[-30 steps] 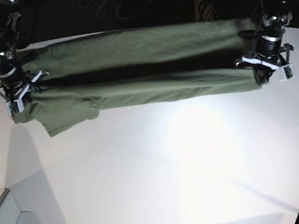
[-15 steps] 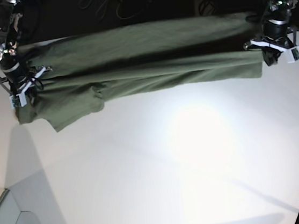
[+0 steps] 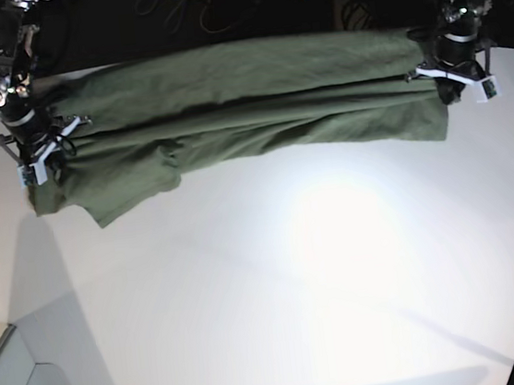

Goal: Layout the t-shirt on the table in an organized manner, then fold the t-shirt properly
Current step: 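Fold the hem with both grippers over toward the collar edge, then lower the folded hem with both grippers and adjust the fold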

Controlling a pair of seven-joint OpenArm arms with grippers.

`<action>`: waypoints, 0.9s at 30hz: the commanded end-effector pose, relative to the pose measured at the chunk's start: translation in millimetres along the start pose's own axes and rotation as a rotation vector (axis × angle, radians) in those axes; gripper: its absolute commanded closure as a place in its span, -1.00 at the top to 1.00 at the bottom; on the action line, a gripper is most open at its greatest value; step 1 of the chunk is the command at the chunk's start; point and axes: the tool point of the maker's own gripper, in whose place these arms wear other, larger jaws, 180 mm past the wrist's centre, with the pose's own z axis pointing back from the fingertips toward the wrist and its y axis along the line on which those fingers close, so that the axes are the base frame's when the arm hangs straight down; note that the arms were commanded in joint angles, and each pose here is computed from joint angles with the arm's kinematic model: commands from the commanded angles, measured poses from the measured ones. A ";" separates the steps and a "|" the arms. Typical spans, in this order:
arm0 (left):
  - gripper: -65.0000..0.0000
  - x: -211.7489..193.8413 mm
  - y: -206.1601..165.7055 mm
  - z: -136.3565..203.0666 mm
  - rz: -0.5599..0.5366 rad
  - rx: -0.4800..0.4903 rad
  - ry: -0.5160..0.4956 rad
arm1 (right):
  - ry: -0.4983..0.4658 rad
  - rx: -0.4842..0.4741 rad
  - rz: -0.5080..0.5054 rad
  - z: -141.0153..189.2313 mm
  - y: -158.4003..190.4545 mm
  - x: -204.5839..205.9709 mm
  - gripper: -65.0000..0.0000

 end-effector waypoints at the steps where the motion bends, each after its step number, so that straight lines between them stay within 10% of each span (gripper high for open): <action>1: -0.99 -22.6 0.7 -0.6 -0.012 0.004 0.094 | 0.020 -0.015 0.019 1.2 -5.7 -1.9 -1.00; 17: -0.99 50.8 -5.1 -93.6 0.101 0.040 0.004 | -0.026 0.017 -0.009 -35.3 0.9 37.6 -1.00; 27: -0.99 124.2 -57.8 -33.7 0.023 -0.114 -0.240 | -0.051 0.012 -0.010 -35.3 -0.2 48.5 -1.00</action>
